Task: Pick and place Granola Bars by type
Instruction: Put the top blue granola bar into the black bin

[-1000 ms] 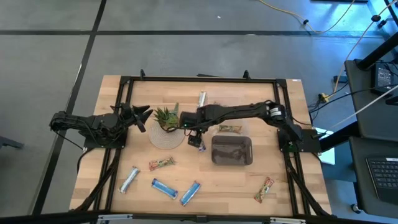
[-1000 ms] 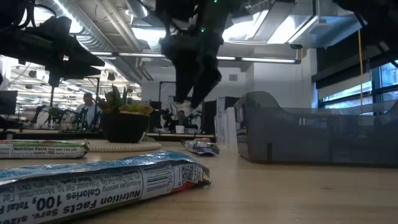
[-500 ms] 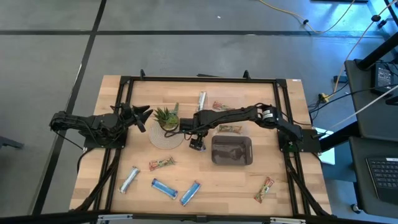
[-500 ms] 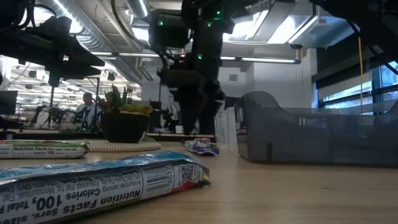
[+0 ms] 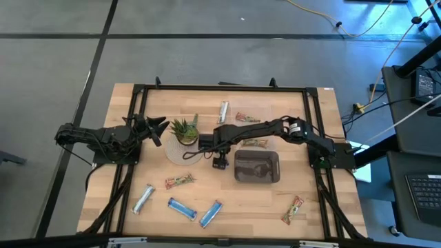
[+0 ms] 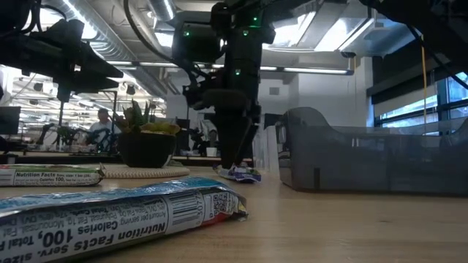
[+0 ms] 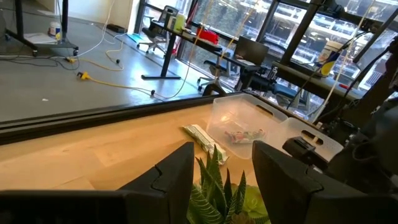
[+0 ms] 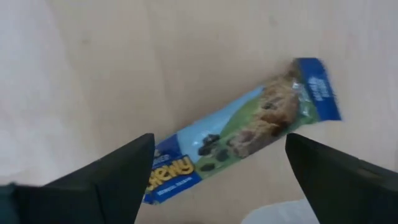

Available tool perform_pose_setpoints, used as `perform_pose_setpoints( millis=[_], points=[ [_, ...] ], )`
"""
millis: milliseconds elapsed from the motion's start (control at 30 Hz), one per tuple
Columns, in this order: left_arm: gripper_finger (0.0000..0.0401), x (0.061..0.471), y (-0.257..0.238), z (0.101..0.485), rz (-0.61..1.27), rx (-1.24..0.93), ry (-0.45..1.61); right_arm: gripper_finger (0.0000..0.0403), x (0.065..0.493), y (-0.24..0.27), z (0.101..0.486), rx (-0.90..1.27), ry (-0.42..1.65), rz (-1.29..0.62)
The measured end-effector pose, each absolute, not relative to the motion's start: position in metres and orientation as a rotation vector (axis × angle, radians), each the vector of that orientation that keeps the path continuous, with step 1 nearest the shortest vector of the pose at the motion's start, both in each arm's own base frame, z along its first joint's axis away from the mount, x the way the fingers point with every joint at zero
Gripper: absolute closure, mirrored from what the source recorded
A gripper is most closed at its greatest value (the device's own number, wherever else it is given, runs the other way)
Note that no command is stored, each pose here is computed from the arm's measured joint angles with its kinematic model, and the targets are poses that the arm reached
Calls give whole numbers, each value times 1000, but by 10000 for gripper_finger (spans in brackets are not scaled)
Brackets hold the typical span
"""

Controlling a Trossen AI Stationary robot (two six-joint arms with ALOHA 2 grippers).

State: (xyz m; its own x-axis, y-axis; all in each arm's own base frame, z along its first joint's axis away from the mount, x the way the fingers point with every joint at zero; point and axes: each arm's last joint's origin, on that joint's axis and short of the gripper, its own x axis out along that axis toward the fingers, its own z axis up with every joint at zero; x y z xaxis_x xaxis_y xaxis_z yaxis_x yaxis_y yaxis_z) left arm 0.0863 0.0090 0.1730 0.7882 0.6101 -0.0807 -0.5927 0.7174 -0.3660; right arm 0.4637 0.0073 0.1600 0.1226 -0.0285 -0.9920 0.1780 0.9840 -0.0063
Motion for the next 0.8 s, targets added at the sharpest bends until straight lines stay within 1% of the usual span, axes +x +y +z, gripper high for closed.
perform_pose_setpoints(
  millis=[133, 300, 467, 800],
  points=[
    [244, 86, 9, 173, 666, -389, -47, 40, 466, 12, 160, 122, 1420, -60],
    [244, 86, 9, 173, 666, -389, -47, 40, 467, 15, 160, 99, 1416, -36],
    [244, 86, 9, 173, 665, -389, -47, 43, 467, 18, 160, 10, 1417, 43],
    [244, 86, 9, 173, 666, -388, -47, 91, 465, 52, 160, -305, 1378, 327]
  ],
)
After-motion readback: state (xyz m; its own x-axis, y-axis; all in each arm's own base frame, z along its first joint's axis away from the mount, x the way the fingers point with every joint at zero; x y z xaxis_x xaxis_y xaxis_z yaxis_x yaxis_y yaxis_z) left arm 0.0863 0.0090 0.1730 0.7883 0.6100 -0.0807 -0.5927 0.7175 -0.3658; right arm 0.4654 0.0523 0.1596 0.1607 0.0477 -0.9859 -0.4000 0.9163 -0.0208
